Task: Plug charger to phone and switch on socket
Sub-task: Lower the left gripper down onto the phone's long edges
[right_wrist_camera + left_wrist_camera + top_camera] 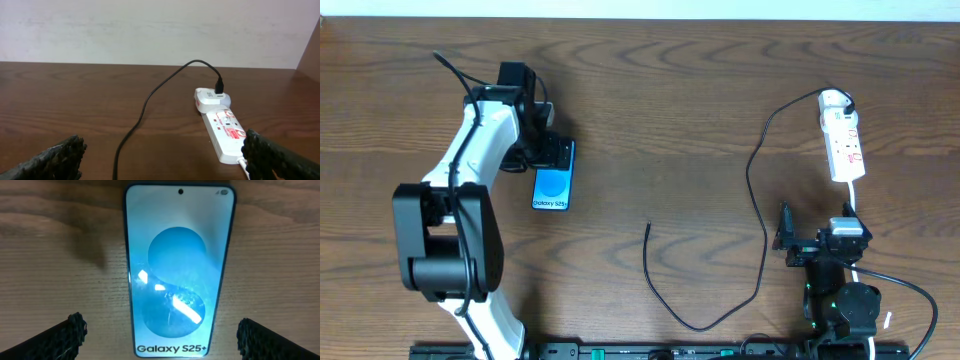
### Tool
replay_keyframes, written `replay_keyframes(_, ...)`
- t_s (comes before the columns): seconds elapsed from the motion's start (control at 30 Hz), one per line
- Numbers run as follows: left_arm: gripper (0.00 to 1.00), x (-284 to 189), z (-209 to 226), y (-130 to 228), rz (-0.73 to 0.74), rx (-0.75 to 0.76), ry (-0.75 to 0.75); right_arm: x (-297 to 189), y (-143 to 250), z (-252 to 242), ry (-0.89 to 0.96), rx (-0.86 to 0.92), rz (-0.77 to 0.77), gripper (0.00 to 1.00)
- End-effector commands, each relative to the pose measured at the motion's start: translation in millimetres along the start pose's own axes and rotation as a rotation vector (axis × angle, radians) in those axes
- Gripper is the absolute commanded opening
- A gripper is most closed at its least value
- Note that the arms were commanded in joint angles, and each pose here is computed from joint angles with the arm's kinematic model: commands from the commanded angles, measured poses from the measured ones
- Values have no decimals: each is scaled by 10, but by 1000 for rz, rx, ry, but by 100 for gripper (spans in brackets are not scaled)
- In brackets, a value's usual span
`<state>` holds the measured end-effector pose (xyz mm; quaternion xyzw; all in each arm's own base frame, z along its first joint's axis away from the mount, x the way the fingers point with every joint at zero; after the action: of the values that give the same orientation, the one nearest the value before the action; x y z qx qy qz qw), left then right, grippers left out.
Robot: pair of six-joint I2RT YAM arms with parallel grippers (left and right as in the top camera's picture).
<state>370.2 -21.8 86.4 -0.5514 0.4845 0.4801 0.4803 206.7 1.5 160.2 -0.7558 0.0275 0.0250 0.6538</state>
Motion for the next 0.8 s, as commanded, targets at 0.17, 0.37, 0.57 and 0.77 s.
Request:
replay_keyframes(0.17,98,63,-37,0,10,-2,42,-3,4,-18,8,4,0,99)
replay_keyframes(0.37,98,63,-37,-3,8,-2,42,-2,6,-18,8,4,0,99)
replay_keyframes(0.57,98,63,-38,-2,9,-2,43,-2,6,-17,8,4,0,99)
replay_keyframes(0.77,98,64,-42,-7,6,-1,44,-2,7,-18,8,4,1,99)
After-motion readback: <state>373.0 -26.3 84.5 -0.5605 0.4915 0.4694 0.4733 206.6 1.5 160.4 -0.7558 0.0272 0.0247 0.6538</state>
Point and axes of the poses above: each gripper's point midway between its finger pads, its own x axis out along the fingers, its own z axis along the line the jaws close on, y = z × x, the point moved 4 cm from there along -x, back along the fingers, and after that the axes turned 7 degrees about -x, right-handed, at the moved point
